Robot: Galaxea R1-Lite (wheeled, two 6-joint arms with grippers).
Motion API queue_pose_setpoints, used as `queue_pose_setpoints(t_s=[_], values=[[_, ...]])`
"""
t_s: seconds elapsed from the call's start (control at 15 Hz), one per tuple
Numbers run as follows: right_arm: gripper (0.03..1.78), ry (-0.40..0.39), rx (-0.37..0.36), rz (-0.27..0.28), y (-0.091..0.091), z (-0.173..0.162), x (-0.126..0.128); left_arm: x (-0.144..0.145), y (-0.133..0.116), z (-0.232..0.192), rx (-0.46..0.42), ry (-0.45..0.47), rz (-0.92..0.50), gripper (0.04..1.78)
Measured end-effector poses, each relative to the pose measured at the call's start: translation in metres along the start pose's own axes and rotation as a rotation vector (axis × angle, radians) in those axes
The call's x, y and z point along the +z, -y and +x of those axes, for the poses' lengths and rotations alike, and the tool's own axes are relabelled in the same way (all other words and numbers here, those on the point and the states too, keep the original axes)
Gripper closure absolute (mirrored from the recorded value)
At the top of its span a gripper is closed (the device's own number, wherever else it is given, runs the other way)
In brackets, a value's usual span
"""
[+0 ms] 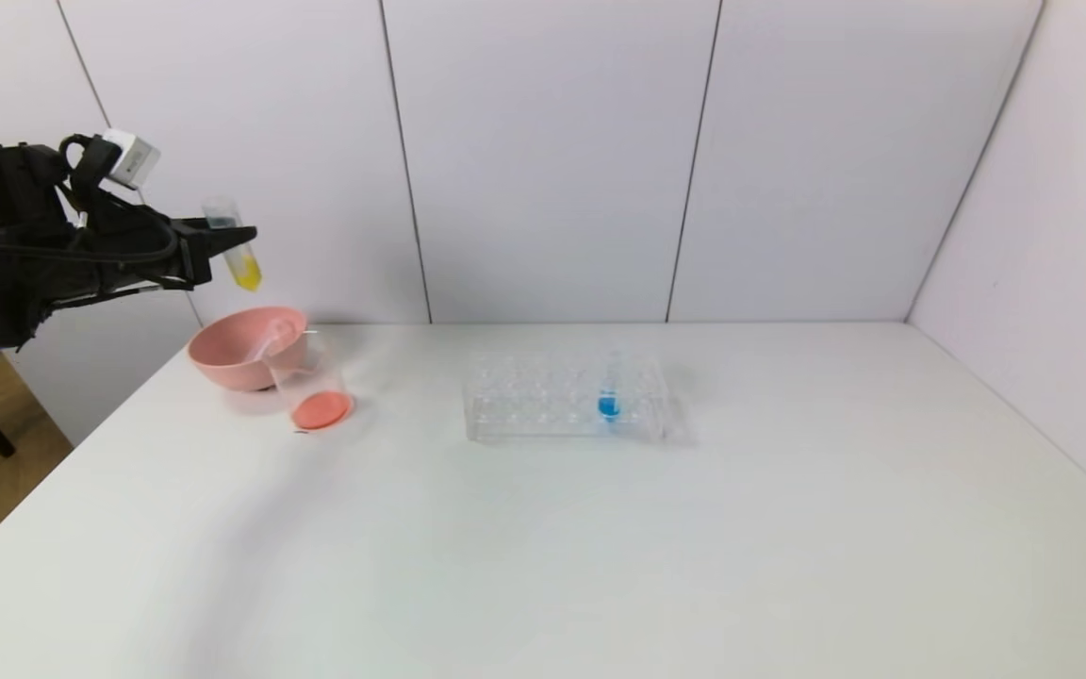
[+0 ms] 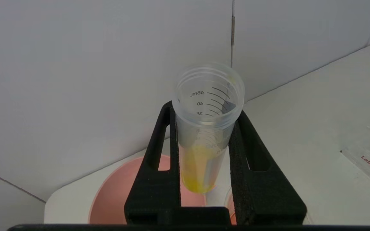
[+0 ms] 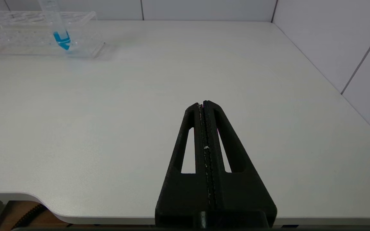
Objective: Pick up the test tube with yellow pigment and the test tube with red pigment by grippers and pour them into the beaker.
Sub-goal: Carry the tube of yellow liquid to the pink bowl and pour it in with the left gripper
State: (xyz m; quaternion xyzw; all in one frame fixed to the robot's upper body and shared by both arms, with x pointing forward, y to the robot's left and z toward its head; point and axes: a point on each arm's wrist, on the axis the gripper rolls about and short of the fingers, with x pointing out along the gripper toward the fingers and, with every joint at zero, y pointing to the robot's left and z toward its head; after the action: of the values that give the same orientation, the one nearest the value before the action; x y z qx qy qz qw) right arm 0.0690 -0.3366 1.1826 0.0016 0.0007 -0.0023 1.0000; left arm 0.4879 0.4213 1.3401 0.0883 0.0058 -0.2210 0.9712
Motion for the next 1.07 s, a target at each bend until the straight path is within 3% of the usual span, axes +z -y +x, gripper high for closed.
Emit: queue_pose_setpoints(t_s=[0.4, 0.73, 1.07], values=[[1.70, 0.000, 0.000, 0.000, 0.000, 0.000, 0.000, 0.022, -0.006, -0.008, -0.083, -0.221, 0.179, 1.37], [1.70, 0.000, 0.000, 0.000, 0.000, 0.000, 0.000, 0.027, -0.007, -0.014, -0.111, -0.260, 0.267, 1.37], [1.70, 0.000, 0.000, 0.000, 0.000, 0.000, 0.000, 0.034, -0.008, -0.023, -0.210, -0.352, 0.437, 1.37]])
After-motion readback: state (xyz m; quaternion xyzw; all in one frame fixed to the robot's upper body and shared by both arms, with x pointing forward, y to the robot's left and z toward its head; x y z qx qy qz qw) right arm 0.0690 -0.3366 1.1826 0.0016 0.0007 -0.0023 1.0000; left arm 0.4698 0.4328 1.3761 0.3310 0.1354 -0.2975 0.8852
